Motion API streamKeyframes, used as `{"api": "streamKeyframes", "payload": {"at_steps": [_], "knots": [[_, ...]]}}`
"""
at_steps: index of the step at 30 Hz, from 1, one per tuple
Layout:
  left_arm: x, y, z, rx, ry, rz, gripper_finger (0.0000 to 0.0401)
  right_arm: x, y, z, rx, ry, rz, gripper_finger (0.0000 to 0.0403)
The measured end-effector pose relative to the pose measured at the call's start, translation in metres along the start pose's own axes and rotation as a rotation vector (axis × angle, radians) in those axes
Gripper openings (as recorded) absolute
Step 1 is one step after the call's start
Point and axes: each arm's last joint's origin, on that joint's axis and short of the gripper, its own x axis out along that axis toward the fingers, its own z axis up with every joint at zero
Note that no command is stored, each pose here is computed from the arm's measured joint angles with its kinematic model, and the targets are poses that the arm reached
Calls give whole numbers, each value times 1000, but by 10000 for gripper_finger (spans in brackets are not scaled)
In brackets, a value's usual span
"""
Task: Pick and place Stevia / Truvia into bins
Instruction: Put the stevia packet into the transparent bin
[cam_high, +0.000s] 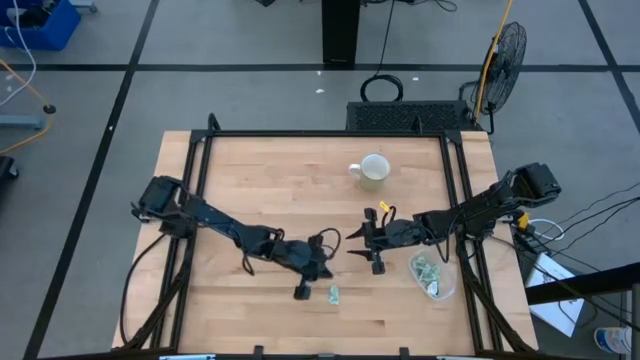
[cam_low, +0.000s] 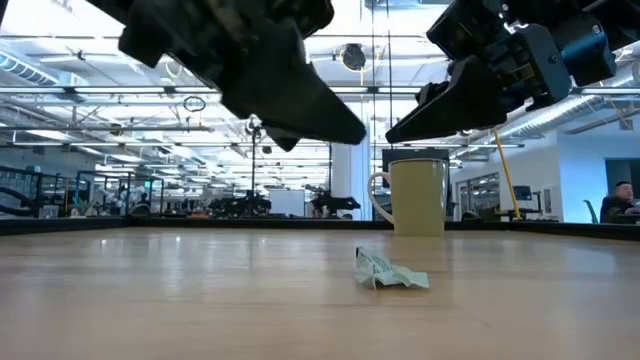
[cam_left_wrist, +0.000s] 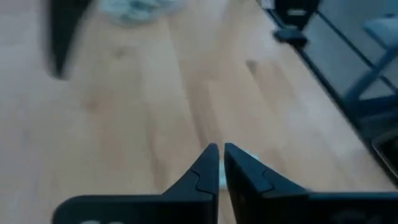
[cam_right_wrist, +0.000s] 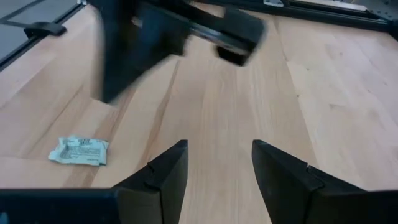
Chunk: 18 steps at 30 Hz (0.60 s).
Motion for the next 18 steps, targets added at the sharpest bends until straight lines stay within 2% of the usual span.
{"api": "streamKeyframes", "payload": {"at_steps": [1,4,9,13,18], "knots": [[1,-3,-1,10,6,-14,37,0,0,0,-1,2,0,169],[12,-12,-14,146,26,22,64,0,0,-1,-1,6,0,169],[33,-21,-33,289,27,40,132,0,0,-2,9,24,1,169],[40,-19,-43,343,39,124,177,0,0,-3,18,27,1,169],[40,-19,-41,404,38,114,203,0,0,-3,16,26,1,169]]}}
